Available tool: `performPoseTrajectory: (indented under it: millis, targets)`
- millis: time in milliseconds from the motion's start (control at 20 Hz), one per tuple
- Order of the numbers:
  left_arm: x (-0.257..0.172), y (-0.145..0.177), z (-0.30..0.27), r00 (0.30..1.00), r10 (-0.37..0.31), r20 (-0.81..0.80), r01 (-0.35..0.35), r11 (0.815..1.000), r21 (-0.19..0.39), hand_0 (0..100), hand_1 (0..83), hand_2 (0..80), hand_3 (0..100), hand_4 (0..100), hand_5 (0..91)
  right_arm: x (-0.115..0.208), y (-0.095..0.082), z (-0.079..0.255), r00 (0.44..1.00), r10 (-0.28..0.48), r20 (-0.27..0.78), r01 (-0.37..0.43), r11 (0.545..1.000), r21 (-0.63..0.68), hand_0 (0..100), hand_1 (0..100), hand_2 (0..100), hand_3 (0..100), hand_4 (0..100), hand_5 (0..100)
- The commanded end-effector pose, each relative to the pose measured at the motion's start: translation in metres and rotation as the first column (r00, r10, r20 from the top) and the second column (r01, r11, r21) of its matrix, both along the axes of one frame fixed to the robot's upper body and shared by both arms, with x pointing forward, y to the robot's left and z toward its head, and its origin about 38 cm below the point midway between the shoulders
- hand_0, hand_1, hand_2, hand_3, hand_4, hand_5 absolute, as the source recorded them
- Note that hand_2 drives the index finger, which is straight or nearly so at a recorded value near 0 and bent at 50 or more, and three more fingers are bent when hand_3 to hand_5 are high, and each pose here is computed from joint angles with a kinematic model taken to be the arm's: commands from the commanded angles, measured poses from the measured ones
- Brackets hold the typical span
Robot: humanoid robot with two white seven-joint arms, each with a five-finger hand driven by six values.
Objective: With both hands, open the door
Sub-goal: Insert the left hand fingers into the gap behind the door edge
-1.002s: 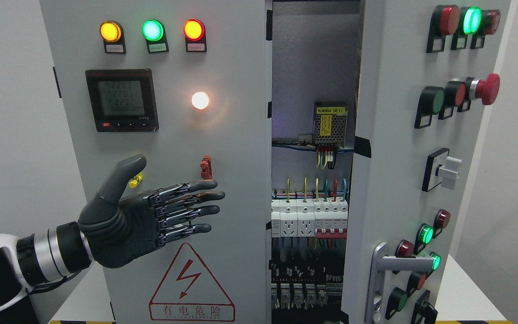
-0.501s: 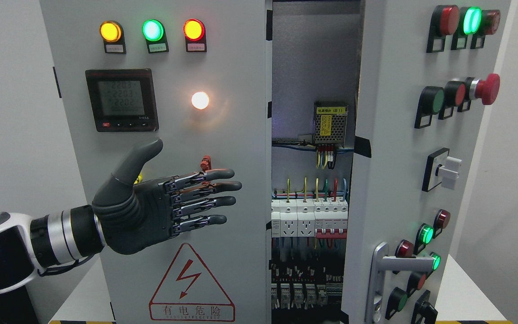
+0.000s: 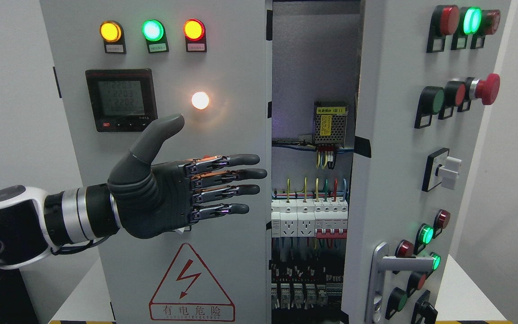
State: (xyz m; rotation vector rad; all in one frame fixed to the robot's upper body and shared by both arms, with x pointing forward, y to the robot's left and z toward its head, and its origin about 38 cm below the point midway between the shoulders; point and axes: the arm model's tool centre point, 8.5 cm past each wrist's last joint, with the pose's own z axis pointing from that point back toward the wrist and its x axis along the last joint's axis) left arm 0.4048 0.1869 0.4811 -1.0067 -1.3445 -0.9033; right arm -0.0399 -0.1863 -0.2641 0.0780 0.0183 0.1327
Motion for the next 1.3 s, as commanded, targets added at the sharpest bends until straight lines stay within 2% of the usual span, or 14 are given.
performPoseTrajectory:
  millis: [0,150,351,801,1252]
  targets:
    - [0.023,-0.044,-0.018,0.996,-0.05,-0.073,0.052,0.998,0.022,0,0.0,0.0,0,4,0.0,0.0,0.0,0.0,1.0,0.011,-0.001,-0.011,1.0,0.005,0,0,0,0,0,0]
    - [0.041,-0.076,-0.016,0.993,-0.075,-0.087,0.075,0.997,-0.001,0,0.0,0.0,0,4,0.0,0.0,0.0,0.0,1.0,0.011,0.001,-0.011,1.0,0.003,0,0,0,0,0,0]
    - [0.035,-0.098,-0.013,0.988,-0.127,-0.084,0.126,0.992,-0.014,0,0.0,0.0,0,4,0.0,0.0,0.0,0.0,1.0,0.011,-0.001,-0.011,1.0,0.003,0,0,0,0,0,0]
    - [0.02,-0.122,0.017,0.973,-0.221,-0.061,0.214,0.972,-0.094,0,0.0,0.0,0,4,0.0,0.0,0.0,0.0,1.0,0.011,0.001,-0.011,1.0,0.003,0,0,0,0,0,0]
    - [0.014,-0.14,0.018,0.96,-0.272,-0.065,0.262,0.956,-0.134,0,0.0,0.0,0,4,0.0,0.0,0.0,0.0,1.0,0.011,0.001,-0.011,1.0,0.005,0,0,0,0,0,0]
